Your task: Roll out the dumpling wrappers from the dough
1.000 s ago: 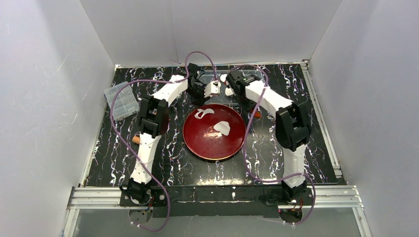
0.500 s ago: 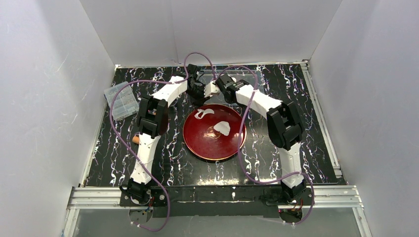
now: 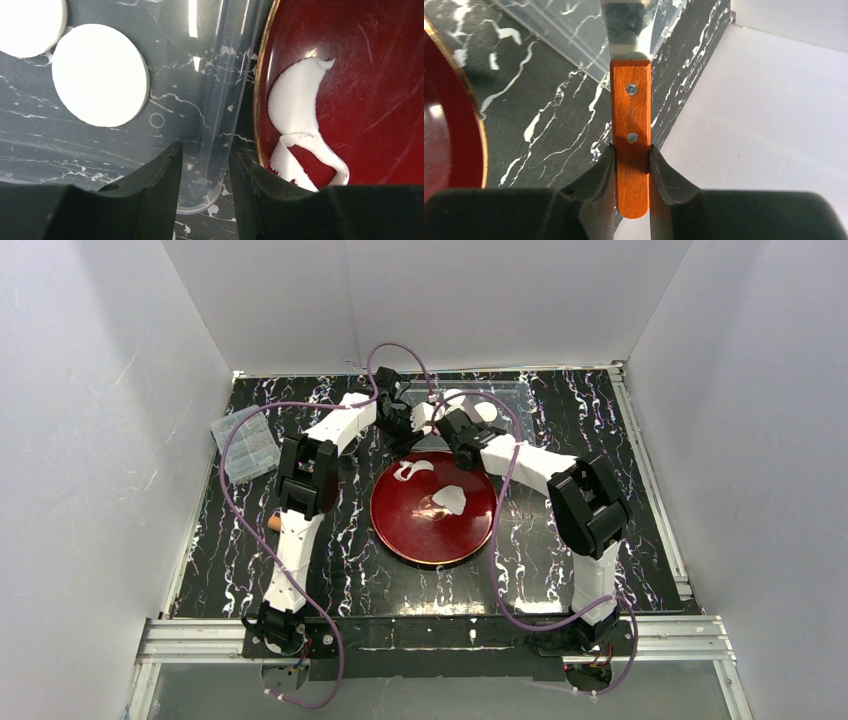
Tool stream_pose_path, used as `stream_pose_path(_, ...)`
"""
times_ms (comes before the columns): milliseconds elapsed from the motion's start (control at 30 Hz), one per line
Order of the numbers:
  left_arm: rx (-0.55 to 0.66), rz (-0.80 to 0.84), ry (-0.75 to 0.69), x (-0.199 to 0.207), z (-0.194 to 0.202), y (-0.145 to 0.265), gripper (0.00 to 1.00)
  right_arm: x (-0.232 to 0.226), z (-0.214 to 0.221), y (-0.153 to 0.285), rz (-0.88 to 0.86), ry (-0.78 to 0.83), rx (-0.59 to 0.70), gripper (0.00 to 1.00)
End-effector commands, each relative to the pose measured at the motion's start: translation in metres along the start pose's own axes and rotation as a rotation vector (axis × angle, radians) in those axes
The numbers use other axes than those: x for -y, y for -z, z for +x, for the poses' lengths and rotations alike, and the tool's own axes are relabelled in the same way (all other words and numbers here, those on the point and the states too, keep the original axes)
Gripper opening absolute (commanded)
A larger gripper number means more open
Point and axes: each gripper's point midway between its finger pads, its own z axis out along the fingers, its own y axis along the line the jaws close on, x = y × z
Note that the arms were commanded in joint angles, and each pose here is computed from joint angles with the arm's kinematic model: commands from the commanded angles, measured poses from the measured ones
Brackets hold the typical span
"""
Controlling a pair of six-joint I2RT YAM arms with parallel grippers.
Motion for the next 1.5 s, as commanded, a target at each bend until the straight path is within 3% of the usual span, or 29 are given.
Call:
stream_pose_path(0,0.123,-0.106,-0.034,-0.013,-0.059,0.061,0.41,-0.006,-0.009,0.003,-0.023,0.032,0.042,0.01)
stream_pose_path(67,0.137,-0.114,-0.036,-0.015,-0.064,0.068,0.46,-0.005,-0.007,0.002,-0.024,0.036,0.039,0.01)
stream_pose_path(233,0.155,-0.096,-0.024,-0.007,-0.072,0.1,0.7,-0.004,-0.009,-0.016,0.078,0.163,0.001,0.01)
stream_pose_path(467,0.137,-0.118,0.086,-0.007,-0.064,0.125,0.83,0.026,0.006,-0.005,0.201,0.183,-0.007,0.01)
stream_pose_path(1133,0.161,-0.152,0.084,-0.012,-0.073,0.136,0.84,0.081,0.041,0.006,0.302,0.145,-0.072,0.01)
stream_pose_path(1267,0.159,-0.167,0.096,-0.014,-0.074,0.139,0.84,0.101,0.054,0.02,0.294,0.037,-0.073,0.01)
stream_pose_path(1467,0.141,-0.224,0.182,-0.02,-0.071,0.146,0.84,0.093,0.087,0.036,0.088,-0.255,-0.097,0.01)
